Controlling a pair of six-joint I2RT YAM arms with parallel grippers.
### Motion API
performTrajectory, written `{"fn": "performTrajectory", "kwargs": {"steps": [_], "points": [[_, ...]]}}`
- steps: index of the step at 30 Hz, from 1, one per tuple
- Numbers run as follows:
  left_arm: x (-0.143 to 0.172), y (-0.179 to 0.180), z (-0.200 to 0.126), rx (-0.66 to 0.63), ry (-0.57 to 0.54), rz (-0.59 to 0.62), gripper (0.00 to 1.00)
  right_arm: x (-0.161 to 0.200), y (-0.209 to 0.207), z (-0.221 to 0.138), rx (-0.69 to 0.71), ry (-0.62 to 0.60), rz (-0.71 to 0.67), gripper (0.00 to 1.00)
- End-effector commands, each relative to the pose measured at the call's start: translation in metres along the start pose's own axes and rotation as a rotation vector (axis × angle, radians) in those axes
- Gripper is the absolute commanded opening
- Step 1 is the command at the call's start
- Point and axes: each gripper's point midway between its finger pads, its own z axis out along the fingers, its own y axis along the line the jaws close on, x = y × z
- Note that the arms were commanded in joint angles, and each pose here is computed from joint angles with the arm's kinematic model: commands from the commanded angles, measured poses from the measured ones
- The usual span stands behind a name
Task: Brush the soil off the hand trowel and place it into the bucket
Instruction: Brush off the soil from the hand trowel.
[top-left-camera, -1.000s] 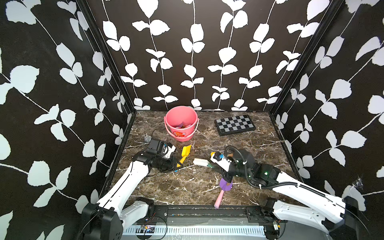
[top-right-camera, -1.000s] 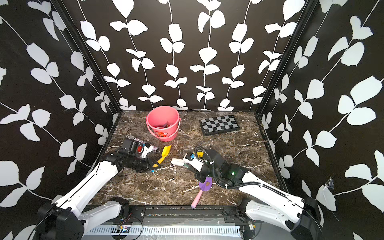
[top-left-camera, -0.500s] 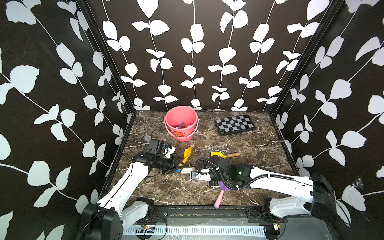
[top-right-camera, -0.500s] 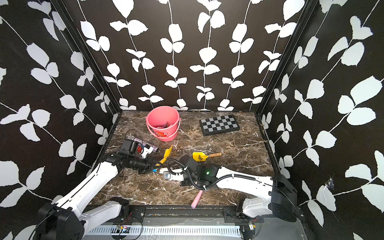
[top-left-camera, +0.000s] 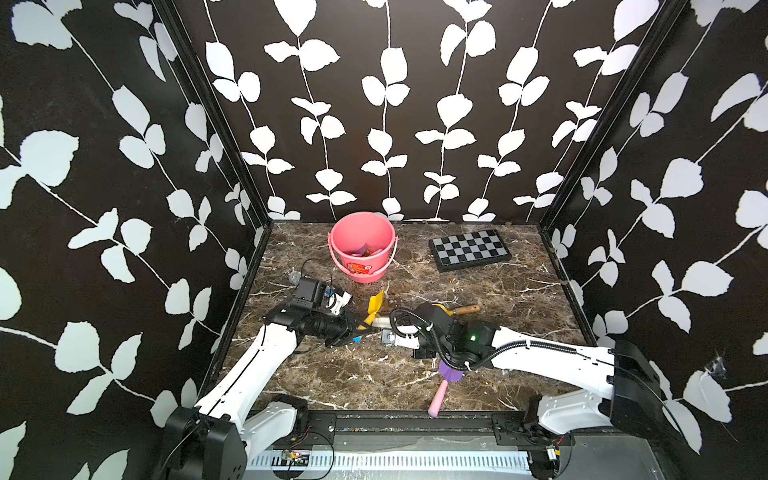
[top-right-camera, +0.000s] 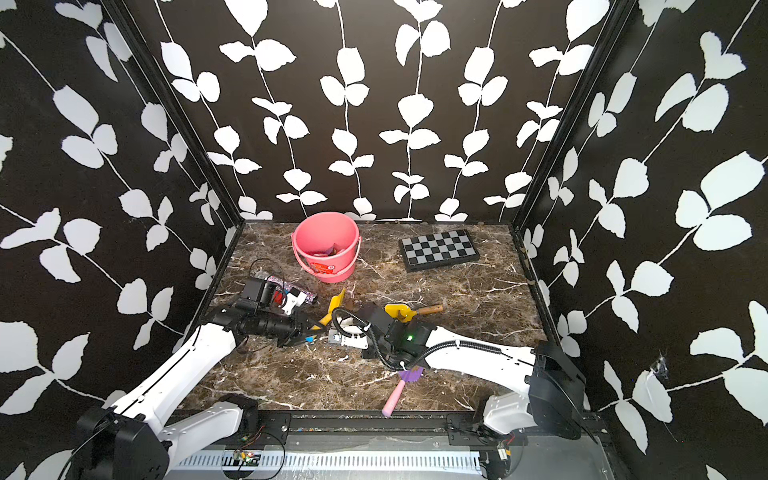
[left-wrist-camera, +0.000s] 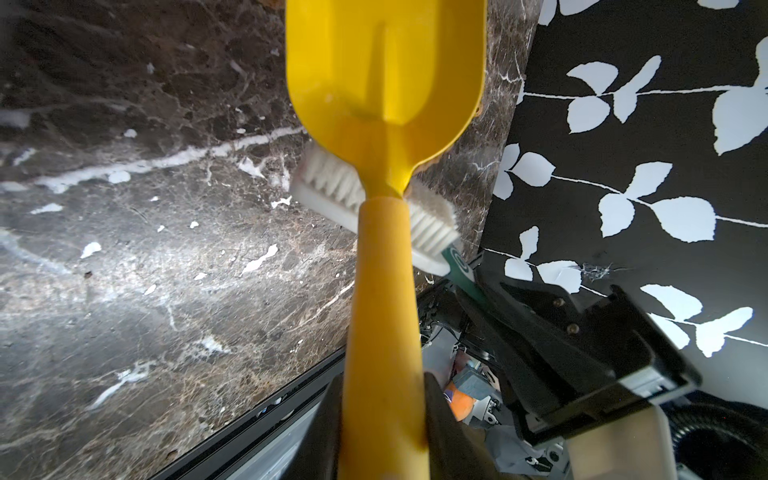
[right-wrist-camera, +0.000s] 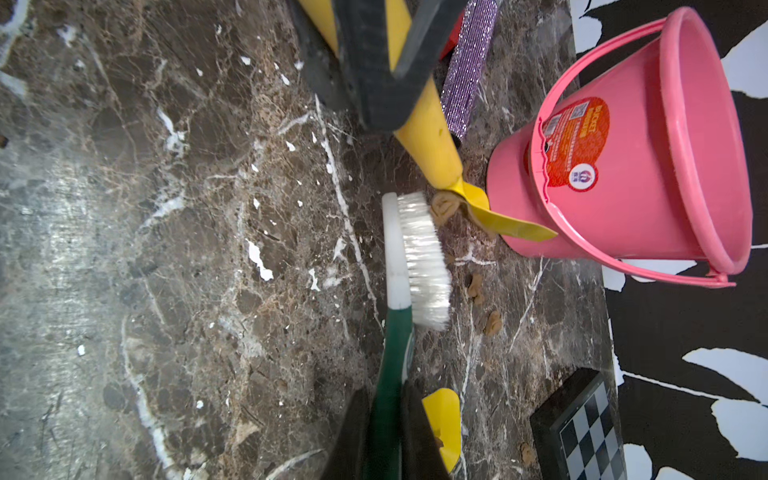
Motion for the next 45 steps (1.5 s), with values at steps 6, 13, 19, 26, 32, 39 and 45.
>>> {"fn": "performTrajectory", "kwargs": {"steps": [6, 13, 19, 26, 32, 39, 45], "points": [[-0.002, -0.005, 0.0, 0.02, 0.001, 0.038, 0.0, -0.027, 0.011, -0.019, -0.049, -0.117, 0.001, 0.0], [-0.003, -0.001, 0.002, 0.016, -0.003, 0.045, 0.0, -0.038, 0.005, -0.017, -0.04, -0.116, -0.024, 0.0], [-0.001, 0.0, 0.002, 0.016, 0.003, 0.053, 0.0, -0.023, -0.022, -0.005, 0.086, -0.006, 0.022, 0.0], [-0.004, -0.001, 0.001, 0.003, -0.006, 0.076, 0.0, 0.005, -0.013, 0.002, 0.061, 0.071, 0.036, 0.0], [-0.005, 0.0, 0.002, 0.0, 0.006, 0.077, 0.0, -0.006, 0.011, -0.004, -0.032, -0.009, -0.01, 0.0], [-0.001, 0.0, 0.002, 0.004, 0.03, 0.078, 0.0, -0.03, 0.0, -0.008, 0.021, -0.07, -0.078, 0.0], [0.01, 0.001, 0.002, 0.01, 0.071, 0.09, 0.0, -0.029, -0.026, -0.002, 0.147, -0.036, -0.128, 0.0]]}}
